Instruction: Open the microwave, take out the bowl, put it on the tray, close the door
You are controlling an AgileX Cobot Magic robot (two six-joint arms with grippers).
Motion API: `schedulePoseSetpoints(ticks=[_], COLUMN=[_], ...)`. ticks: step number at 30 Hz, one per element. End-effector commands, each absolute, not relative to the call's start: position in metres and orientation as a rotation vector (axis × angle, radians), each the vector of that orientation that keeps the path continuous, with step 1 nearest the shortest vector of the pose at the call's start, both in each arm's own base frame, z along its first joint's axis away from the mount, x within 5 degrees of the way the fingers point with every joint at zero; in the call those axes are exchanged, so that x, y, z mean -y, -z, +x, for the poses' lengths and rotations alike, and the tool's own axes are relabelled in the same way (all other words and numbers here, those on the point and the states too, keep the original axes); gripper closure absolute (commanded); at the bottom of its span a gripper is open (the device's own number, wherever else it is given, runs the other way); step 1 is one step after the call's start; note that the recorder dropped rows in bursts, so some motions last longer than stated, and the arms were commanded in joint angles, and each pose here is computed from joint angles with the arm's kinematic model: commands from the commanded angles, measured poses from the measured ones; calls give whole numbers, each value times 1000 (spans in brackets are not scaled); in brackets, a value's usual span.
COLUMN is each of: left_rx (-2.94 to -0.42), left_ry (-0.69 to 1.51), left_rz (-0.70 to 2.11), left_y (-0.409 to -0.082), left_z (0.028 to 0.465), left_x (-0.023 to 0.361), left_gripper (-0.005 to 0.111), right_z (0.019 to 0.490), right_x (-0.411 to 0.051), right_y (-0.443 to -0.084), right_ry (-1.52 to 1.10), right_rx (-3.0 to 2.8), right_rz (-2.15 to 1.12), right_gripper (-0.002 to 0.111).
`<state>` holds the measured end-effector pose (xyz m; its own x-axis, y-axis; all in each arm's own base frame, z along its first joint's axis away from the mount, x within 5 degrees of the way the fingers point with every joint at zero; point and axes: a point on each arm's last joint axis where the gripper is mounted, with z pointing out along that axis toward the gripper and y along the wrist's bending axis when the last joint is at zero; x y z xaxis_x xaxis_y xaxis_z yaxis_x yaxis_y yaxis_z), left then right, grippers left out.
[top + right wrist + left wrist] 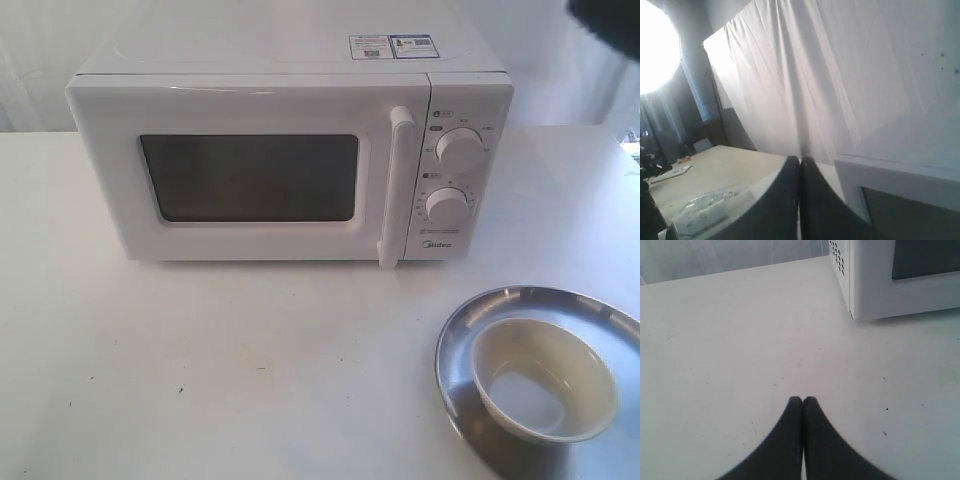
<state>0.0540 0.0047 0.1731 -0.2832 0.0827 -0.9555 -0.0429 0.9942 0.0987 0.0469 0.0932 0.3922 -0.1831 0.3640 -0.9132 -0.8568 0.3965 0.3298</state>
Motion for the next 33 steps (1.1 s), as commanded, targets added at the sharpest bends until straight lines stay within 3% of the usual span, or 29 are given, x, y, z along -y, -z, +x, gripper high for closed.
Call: schedulePoseSetpoints(ticks=[1, 6, 14, 33], left_rx=[-1850, -1850, -1850, -1850], left_ry=[-113, -113, -113, -113], left_rz=[21, 21, 21, 21], left_y=[-174, -174, -174, -174], left_z=[54, 54, 54, 54], left_x=[-5, -5, -5, -5], left_gripper=[107, 107, 107, 107], right_z=[45, 53, 75, 57], right_x=[-80, -80, -51, -10], right_y=[-385, -347, -293, -231], right_ry=[-965, -797, -523, -237], right_rx=[-1216, -1280, -1474, -1475], right_rz=[-623, -672, -408, -34], right_gripper=[108, 108, 108, 108])
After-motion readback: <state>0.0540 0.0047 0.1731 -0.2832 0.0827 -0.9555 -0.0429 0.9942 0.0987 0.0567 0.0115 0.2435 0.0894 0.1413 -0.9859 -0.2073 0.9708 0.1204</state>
